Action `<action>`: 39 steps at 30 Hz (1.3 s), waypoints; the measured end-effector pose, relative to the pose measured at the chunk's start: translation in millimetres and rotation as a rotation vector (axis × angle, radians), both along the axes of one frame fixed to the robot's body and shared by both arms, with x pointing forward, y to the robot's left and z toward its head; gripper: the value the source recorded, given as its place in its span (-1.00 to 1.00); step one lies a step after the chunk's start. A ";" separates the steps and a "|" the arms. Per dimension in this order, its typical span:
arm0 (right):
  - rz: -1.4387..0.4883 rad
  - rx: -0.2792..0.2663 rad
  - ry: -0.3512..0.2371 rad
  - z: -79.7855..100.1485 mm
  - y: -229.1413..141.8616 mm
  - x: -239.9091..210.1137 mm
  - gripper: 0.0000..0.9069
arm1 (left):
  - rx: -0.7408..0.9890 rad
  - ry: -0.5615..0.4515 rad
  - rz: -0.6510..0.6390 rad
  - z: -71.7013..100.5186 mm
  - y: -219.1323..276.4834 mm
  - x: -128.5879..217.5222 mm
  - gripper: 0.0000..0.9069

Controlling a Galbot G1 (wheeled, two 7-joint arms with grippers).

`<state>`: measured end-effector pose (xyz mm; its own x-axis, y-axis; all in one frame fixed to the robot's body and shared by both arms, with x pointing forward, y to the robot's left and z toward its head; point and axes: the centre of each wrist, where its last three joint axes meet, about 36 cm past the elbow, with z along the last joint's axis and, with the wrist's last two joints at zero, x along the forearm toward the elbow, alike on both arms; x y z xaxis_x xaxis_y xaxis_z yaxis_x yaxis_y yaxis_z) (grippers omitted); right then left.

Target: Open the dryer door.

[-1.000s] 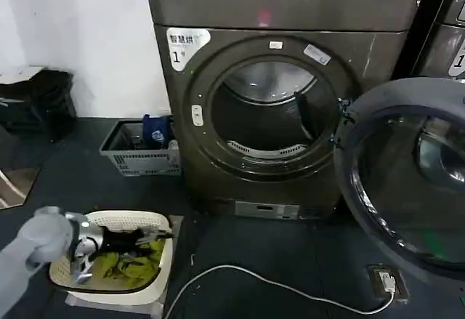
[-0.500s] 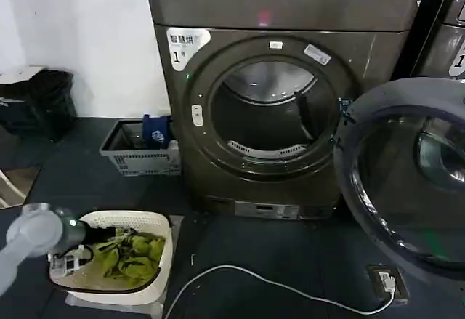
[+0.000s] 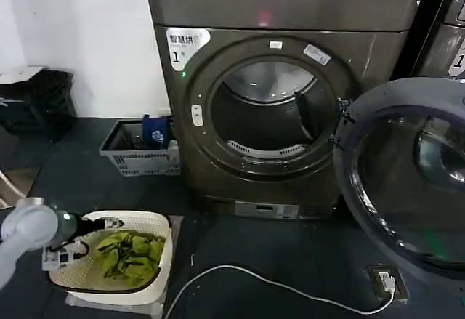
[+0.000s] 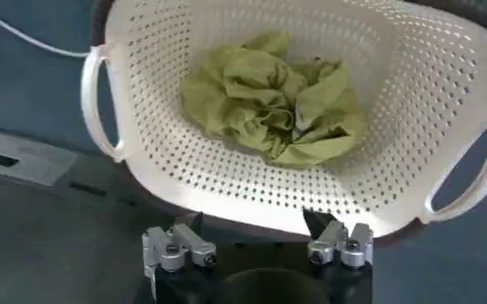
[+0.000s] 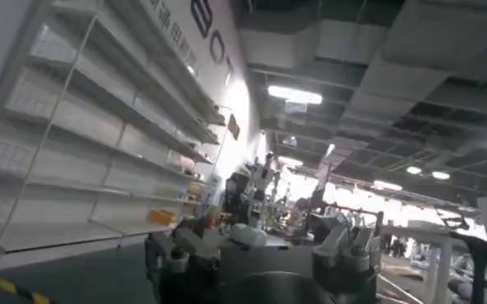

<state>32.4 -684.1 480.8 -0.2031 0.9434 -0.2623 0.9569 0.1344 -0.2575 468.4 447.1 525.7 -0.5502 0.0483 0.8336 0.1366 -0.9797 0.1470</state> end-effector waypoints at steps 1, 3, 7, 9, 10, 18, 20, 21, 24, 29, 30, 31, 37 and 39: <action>0.001 0.000 0.000 -0.2 0.0 0.1 1.00 | 0.003 0.004 0.005 -1.1 2.1 0.1 1.00; 0.002 -0.001 0.002 -0.7 -0.7 0.4 1.00 | 0.015 0.010 0.008 -3.7 4.3 -0.4 1.00; 0.005 0.002 0.004 -4.2 -1.2 0.3 1.00 | 0.048 0.010 0.018 -6.3 8.6 0.4 1.00; 0.007 0.001 0.003 -6.3 -1.3 -0.1 1.00 | 0.065 0.005 0.018 -5.3 9.4 0.9 1.00; 0.007 0.000 0.002 -7.2 -1.5 -0.3 1.00 | 0.070 0.004 0.019 -4.9 10.1 1.0 1.00; 0.004 -0.004 0.005 -9.1 -2.0 -0.5 1.00 | 0.087 0.001 0.003 -6.7 10.2 -0.3 1.00; 0.005 -0.002 0.005 -9.5 -1.9 0.0 1.00 | 0.084 0.001 0.002 -6.9 10.4 -0.4 1.00; 0.006 -0.001 0.006 -9.8 -1.7 0.1 1.00 | 0.084 0.001 0.002 -6.9 10.5 -0.4 1.00; 0.005 0.003 0.005 -12.1 -0.6 -0.5 1.00 | 0.089 0.001 0.002 -6.7 10.8 -0.3 1.00; 0.005 0.005 0.004 -14.4 0.5 -1.3 1.00 | 0.087 0.000 0.005 -6.1 12.1 0.2 1.00; 0.005 0.006 0.004 -14.7 0.4 -1.5 1.00 | 0.088 0.001 0.006 -6.1 12.6 0.2 1.00; 0.004 0.006 0.004 -15.0 0.3 -1.7 1.00 | 0.089 0.002 0.008 -6.5 13.3 0.3 1.00; 0.001 -0.002 0.015 -16.2 0.9 -2.8 1.00 | 0.089 0.005 0.011 -7.5 14.5 0.4 1.00; -0.001 -0.003 0.016 -16.3 1.0 -3.1 1.00 | 0.089 0.005 0.010 -7.5 14.5 0.3 1.00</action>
<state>29.3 -683.1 464.5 -0.2061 0.9427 -0.2622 0.9528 0.1323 -0.2732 468.8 461.6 518.2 -0.5460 -0.0320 0.8372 0.1475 -0.9873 0.0584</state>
